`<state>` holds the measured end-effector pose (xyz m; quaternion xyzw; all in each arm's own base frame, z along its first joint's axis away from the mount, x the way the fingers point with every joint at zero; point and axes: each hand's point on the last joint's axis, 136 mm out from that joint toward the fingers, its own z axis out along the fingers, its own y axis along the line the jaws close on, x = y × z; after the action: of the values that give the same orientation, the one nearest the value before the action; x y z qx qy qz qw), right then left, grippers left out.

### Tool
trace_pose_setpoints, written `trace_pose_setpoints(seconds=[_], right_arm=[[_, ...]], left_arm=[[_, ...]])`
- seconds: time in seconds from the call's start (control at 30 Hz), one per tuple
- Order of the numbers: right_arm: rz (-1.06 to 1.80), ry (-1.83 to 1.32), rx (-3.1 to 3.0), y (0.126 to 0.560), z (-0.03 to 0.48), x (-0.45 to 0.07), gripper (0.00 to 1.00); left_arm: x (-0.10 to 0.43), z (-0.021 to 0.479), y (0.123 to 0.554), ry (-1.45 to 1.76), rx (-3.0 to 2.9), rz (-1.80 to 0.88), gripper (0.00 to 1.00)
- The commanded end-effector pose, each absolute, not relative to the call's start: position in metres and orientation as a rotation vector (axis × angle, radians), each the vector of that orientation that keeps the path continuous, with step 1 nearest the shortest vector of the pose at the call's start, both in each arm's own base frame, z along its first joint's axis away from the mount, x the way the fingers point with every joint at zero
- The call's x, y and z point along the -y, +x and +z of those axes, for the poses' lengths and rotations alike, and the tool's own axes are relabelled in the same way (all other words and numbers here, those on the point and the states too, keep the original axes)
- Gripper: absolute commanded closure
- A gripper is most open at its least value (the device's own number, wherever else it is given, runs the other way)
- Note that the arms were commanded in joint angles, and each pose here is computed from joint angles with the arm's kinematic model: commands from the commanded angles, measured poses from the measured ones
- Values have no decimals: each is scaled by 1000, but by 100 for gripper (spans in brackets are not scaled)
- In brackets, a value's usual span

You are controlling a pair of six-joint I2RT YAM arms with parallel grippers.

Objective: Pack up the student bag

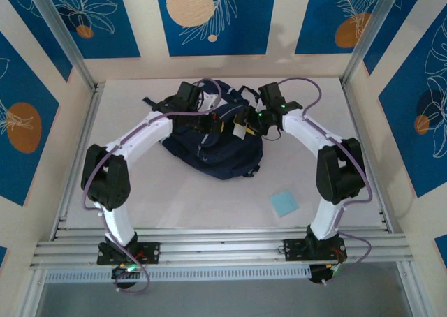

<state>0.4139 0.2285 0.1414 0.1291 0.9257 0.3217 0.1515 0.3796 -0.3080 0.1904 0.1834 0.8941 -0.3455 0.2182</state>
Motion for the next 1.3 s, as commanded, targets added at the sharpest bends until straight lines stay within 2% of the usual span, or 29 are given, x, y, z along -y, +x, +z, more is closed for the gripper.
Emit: trace_pose_setpoints(seconds=[0.0, 0.07, 0.13, 0.2, 0.3, 0.37, 0.47, 0.57, 0.63, 0.8, 0.9, 1.1, 1.27], right_arm=[[1117, 342, -2598, 420, 163, -255, 35], [1261, 268, -2518, 421, 177, -268, 22], [1349, 246, -2476, 421, 183, -274, 21], [1428, 249, -2456, 421, 182, -278, 25], [1527, 299, -2436, 420, 175, -276, 42], [1551, 330, -2425, 420, 171, -270, 49], [1539, 358, -2430, 418, 167, -258, 54], [1435, 360, -2464, 407, 166, -238, 53], [1306, 354, -2521, 394, 165, -221, 47], [917, 349, -2759, 336, 141, -177, 14], [786, 355, -2874, 296, 121, -160, 2], [600, 332, -3030, 223, 85, -135, 1], [367, 396, -3083, 195, 56, -103, 1]], left_arm=[[317, 219, 385, 501, -2362, -1062, 100], [318, 219, 385, 500, -2362, -1064, 100], [318, 219, 385, 497, -2364, -1063, 100], [319, 220, 385, 495, -2363, -1069, 100], [319, 221, 385, 493, -2359, -1076, 100], [319, 223, 384, 492, -2356, -1079, 100], [320, 223, 384, 493, -2356, -1083, 100], [319, 222, 384, 488, -2357, -1076, 100], [318, 223, 385, 482, -2355, -1073, 100], [321, 221, 388, 474, -2343, -1089, 100], [325, 222, 389, 474, -2329, -1106, 100], [326, 221, 387, 475, -2320, -1116, 100], [324, 215, 383, 476, -2338, -1117, 100]])
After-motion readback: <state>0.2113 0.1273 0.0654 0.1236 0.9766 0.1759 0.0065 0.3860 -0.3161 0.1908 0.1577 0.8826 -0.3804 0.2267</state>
